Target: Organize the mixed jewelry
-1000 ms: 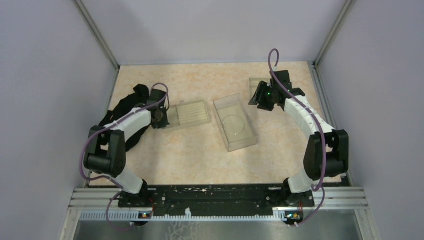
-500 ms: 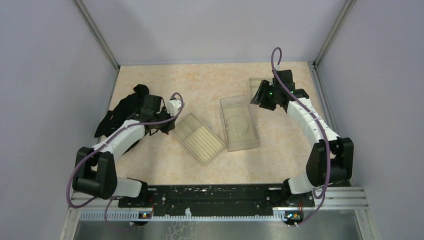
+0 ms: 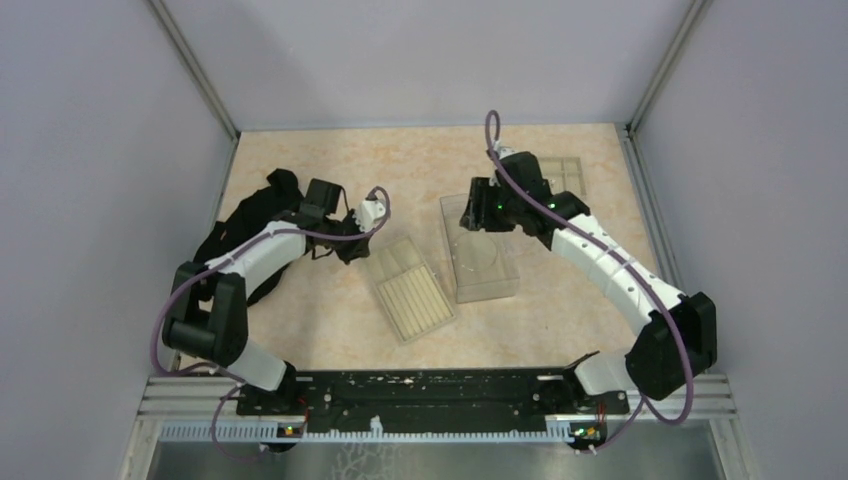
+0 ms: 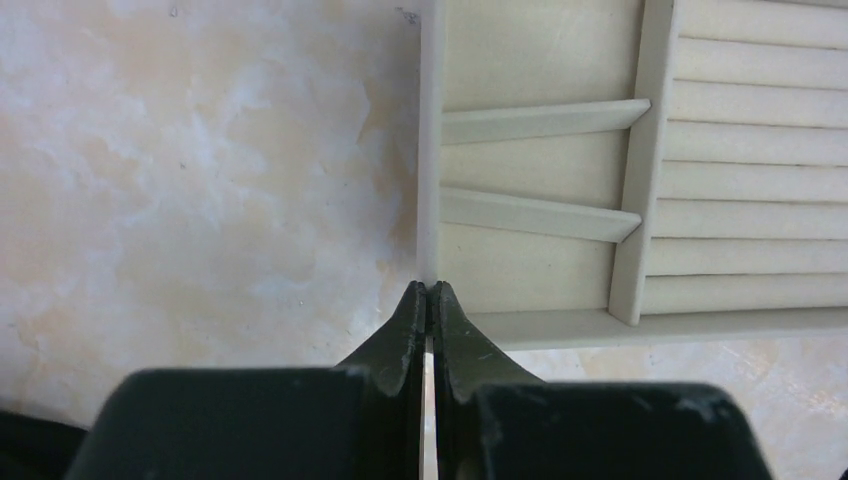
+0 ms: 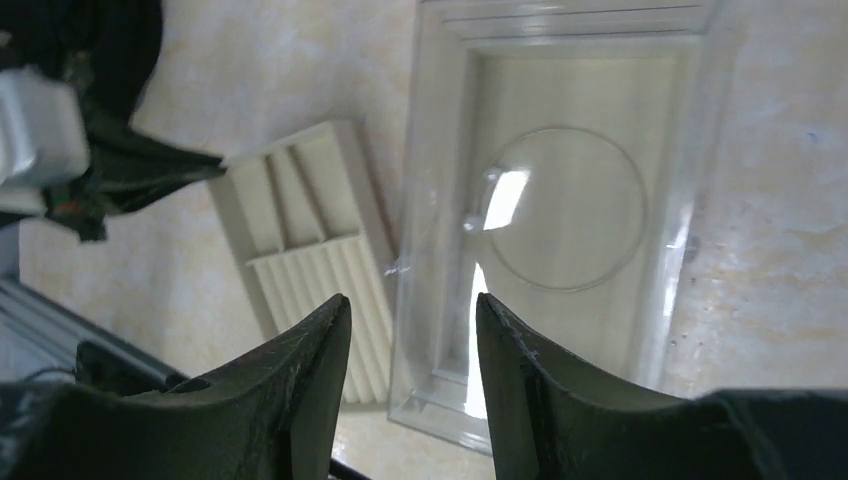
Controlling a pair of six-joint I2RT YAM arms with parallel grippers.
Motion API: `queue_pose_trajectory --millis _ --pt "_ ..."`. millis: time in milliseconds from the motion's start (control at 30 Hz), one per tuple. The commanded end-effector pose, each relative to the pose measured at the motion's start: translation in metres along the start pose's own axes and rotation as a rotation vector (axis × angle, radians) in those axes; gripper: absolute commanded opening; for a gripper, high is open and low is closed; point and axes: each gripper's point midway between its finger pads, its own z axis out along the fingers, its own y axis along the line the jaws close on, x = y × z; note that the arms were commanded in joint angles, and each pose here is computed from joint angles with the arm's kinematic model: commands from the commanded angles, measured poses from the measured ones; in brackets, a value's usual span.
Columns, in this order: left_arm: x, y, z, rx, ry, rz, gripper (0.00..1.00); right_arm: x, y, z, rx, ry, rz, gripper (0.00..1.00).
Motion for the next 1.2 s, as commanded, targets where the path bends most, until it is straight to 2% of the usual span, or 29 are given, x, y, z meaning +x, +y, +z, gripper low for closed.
queue_pose_trajectory --millis 0,100,233,367,600,767,900,1167 --pt "-0.025 0.014 0.008 0.006 -0.057 0.007 0.11 0.001 0.048 -0.017 -0.101 -0.077 -0.162 0.50" --pt "-0.029 0.021 0.010 -0.021 -0.053 -0.027 0.35 0.023 0.063 -0.012 -0.125 -0.027 -0.189 0.50" --pt "-0.043 0.039 -0.004 -0.127 -0.077 -0.079 0.51 0.050 0.076 -0.005 -0.128 0.025 -0.219 0.49" --pt "-0.064 0.050 -0.032 -0.212 -0.151 -0.162 0.55 0.079 0.089 0.005 -0.142 0.088 -0.253 0.48" --pt "-0.089 0.056 -0.089 -0.385 -0.321 -0.363 0.61 0.113 0.079 0.037 -0.071 0.219 -0.268 0.48" --pt "-0.087 0.058 -0.117 -0.510 -0.443 -0.549 0.78 0.130 0.065 0.058 0.014 0.285 -0.295 0.39" --pt "-0.084 0.052 -0.121 -0.506 -0.455 -0.664 0.84 0.139 0.050 0.071 0.094 0.317 -0.298 0.28" --pt "-0.079 0.042 -0.101 -0.419 -0.385 -0.744 0.84 0.154 0.036 0.086 0.148 0.355 -0.293 0.21"
